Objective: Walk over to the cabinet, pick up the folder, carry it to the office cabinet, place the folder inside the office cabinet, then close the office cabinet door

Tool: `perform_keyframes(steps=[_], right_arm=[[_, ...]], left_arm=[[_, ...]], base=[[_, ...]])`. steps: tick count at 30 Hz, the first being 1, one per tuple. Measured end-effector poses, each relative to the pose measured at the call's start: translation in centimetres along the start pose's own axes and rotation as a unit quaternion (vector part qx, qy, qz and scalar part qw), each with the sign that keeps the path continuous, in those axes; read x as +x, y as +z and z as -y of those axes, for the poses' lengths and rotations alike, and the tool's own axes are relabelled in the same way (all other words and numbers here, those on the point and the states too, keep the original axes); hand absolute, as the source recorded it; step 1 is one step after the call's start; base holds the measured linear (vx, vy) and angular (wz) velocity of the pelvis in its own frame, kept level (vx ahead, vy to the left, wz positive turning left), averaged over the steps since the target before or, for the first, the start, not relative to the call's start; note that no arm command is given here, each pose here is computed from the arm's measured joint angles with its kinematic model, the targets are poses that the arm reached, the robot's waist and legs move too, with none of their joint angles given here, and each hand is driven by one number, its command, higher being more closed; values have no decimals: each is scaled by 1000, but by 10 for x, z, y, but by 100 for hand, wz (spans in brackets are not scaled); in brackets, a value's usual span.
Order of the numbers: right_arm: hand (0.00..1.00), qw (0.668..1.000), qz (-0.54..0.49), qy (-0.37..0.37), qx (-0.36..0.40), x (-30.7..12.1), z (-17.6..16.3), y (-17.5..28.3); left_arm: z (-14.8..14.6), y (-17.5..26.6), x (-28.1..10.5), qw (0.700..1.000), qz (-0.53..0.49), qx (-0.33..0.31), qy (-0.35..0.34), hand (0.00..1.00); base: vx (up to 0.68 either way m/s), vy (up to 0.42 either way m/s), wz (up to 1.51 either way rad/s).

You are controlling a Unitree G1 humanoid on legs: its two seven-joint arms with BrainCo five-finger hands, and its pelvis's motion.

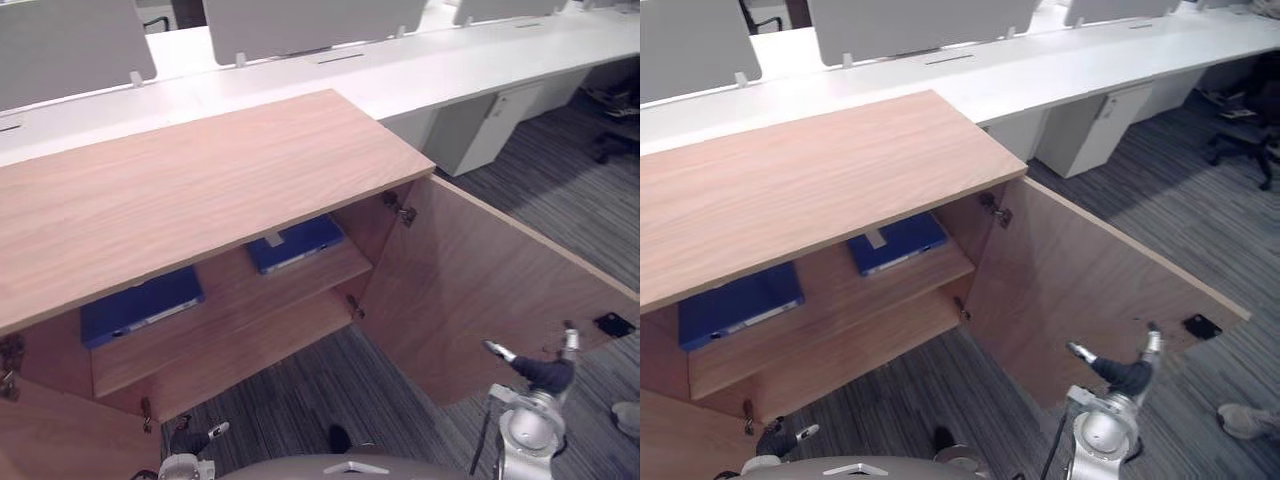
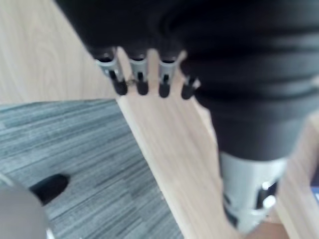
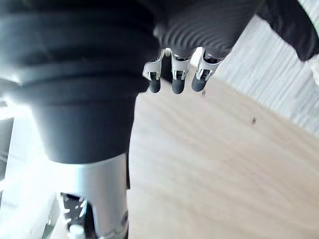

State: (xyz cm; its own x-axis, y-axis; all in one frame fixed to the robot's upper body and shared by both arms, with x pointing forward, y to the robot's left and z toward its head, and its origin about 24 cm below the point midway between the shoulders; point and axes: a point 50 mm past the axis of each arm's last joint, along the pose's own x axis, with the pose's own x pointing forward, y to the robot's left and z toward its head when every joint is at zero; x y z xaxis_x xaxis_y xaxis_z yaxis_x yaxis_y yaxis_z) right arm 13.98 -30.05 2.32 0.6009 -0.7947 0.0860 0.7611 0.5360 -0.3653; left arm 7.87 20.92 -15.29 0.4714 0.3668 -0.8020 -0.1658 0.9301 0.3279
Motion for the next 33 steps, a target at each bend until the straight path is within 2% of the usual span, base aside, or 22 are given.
perform_keyframes(steps=[4, 7, 15, 19, 24, 33], right_arm=[[0, 997, -12, -80, -1, 3, 26, -5], [0, 988, -40, -147, 36, 1, 45, -13], [0, 962, -72, -208, 159, 9, 63, -24], [0, 959, -74, -198, 189, 31, 61, -25], [0, 966, -69, -158, 191, 67, 60, -22], [0, 987, -30, -80, 134, 115, 66, 3]], left_arm=[[6, 2, -2, 1000, 5, -5, -8, 0], [13, 8, -4, 999, 20, -22, -13, 0], [24, 18, -7, 998, 39, -38, -33, 0], [24, 17, -7, 998, 38, -37, -39, 0], [23, 11, -7, 998, 33, -13, -49, 0], [13, 0, -5, 998, 20, 25, -58, 0]], base=[[-10, -18, -26], [-18, -38, -19], [-27, -44, -13], [-5, -51, -9], [6, -30, 2], [-21, -37, 8]])
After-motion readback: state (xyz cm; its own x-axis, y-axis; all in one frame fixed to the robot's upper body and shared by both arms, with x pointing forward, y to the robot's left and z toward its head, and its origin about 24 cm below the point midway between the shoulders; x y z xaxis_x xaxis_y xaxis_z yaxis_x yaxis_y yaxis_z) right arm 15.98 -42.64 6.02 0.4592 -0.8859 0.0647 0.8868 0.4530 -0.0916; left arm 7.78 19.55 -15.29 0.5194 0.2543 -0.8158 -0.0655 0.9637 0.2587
